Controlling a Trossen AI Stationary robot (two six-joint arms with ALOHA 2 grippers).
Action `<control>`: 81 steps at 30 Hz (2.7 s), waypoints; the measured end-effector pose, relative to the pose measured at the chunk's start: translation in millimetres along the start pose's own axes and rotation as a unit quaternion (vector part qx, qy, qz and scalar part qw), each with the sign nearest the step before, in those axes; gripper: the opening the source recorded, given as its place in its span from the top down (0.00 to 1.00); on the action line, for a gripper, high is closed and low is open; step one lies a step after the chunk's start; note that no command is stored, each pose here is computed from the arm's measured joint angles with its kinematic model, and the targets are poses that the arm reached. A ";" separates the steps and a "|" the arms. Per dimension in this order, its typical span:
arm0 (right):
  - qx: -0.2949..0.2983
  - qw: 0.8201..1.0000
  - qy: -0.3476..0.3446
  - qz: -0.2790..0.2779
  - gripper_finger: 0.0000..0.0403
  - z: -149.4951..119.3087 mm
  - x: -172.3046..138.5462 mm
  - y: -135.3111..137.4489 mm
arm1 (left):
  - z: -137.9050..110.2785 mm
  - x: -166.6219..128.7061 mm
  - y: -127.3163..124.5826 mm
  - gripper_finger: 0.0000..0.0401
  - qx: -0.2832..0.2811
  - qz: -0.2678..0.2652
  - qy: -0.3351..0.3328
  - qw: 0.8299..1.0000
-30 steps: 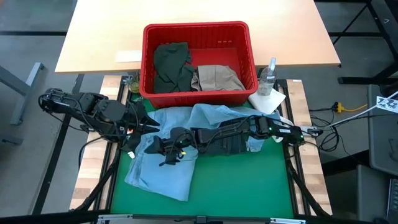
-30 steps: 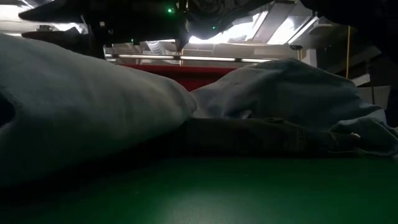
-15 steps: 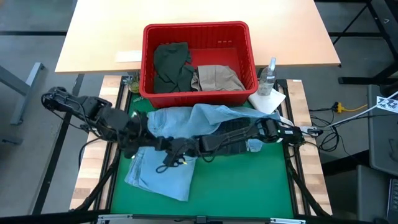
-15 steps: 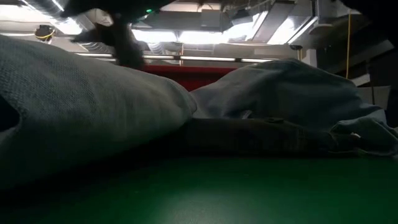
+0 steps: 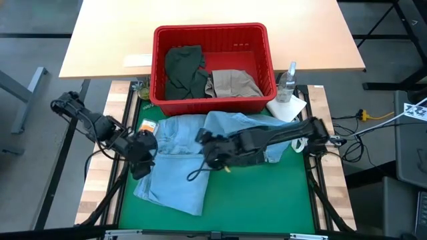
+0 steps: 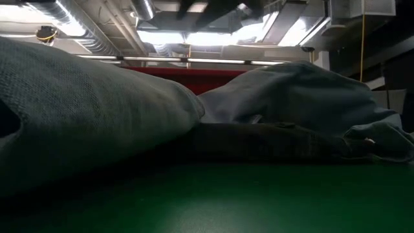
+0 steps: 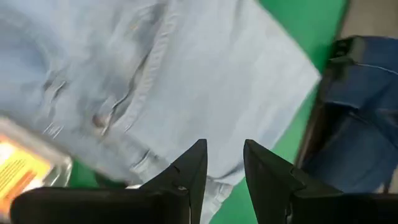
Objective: Fold laundry
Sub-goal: Fold the light blue jeans
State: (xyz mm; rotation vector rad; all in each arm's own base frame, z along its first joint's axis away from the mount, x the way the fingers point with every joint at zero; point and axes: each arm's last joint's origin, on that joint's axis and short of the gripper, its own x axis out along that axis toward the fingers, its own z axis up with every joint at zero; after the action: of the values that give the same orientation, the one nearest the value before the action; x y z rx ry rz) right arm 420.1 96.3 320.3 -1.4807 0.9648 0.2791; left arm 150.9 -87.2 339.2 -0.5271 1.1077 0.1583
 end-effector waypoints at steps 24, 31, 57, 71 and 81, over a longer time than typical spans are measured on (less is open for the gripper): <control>0.144 0.977 0.156 0.032 0.57 -46.7 -87.3 87.0 | -60.3 124.7 48.1 0.75 -0.140 0.028 0.036 0.989; 0.152 0.971 0.178 0.043 0.57 -44.3 -75.7 107.1 | -66.9 139.4 56.8 0.75 -0.156 0.018 0.015 0.987; 0.165 0.971 0.165 0.049 0.57 -40.7 -70.0 111.0 | -74.2 140.4 59.3 0.74 -0.227 0.026 0.055 0.972; 0.165 0.971 0.164 0.049 0.57 -40.3 -69.8 110.9 | -75.3 151.2 58.3 0.59 -0.232 0.060 0.052 0.970; 0.167 0.971 0.163 0.049 0.57 -40.0 -69.7 110.7 | -75.3 151.7 55.1 0.92 -0.233 0.041 0.070 0.969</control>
State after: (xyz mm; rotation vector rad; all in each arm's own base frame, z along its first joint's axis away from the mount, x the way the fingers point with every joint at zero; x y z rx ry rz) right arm 285.4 102.3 297.3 -1.1898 1.2820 -0.0604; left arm 137.4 -96.2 161.9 -0.9238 1.2344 0.4666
